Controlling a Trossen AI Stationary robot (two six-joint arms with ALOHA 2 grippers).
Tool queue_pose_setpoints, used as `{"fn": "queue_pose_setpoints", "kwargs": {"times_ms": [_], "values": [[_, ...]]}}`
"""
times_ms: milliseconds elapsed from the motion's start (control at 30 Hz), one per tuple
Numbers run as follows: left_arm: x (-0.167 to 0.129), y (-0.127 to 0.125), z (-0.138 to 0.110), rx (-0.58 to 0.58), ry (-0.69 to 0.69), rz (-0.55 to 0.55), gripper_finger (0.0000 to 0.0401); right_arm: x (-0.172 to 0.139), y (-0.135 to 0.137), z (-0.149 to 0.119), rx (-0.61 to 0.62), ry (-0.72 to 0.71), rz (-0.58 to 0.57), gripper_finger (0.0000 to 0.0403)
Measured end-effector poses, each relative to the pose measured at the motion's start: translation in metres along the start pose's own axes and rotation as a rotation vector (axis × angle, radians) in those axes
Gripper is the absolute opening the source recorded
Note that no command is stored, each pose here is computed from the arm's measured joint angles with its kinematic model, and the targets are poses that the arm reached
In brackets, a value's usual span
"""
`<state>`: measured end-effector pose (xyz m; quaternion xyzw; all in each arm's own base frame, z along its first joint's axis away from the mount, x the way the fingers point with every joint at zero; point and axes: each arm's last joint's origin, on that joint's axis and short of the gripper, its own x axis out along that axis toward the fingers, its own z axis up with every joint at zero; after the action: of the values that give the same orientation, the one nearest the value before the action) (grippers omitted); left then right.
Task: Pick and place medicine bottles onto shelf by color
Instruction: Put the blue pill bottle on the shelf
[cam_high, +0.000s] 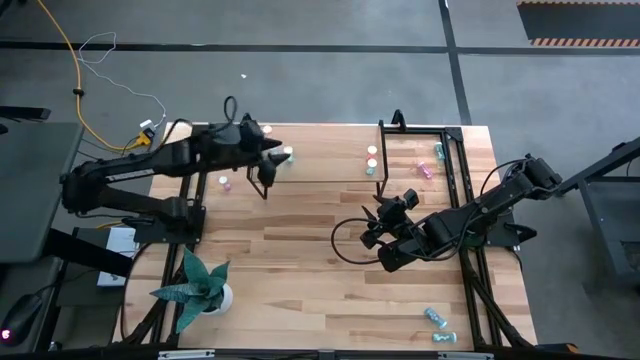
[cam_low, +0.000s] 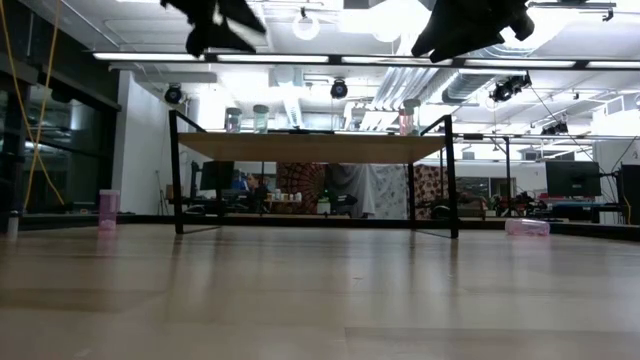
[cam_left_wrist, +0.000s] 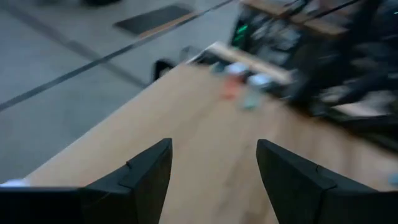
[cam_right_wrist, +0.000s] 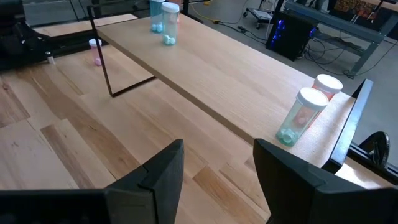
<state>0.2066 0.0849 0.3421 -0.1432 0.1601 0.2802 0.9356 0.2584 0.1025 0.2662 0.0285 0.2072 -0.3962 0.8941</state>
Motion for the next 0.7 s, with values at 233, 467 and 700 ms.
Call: {"fn": "queue_pose_setpoints", "kwargs": {"times_ms": [233,467,700], "values": [[-0.028,-0.029,-0.031,0.030,-0.209,-0.233,0.0225,0.000,0.000,0.000,-0.005,0.002,-0.002,0.0185],[-0.040,-0.044,-0.099,0.047,-0.397,-0.458,0.0225,0.000,0.000,-0.001,-0.020,0.022,0.015,0.0185],[-0.046,-0.045,-0.142,0.065,-0.505,-0.464,0.0225,0.000,0.000,-0.001,0.022,0.028,0.019,0.0185]]}}
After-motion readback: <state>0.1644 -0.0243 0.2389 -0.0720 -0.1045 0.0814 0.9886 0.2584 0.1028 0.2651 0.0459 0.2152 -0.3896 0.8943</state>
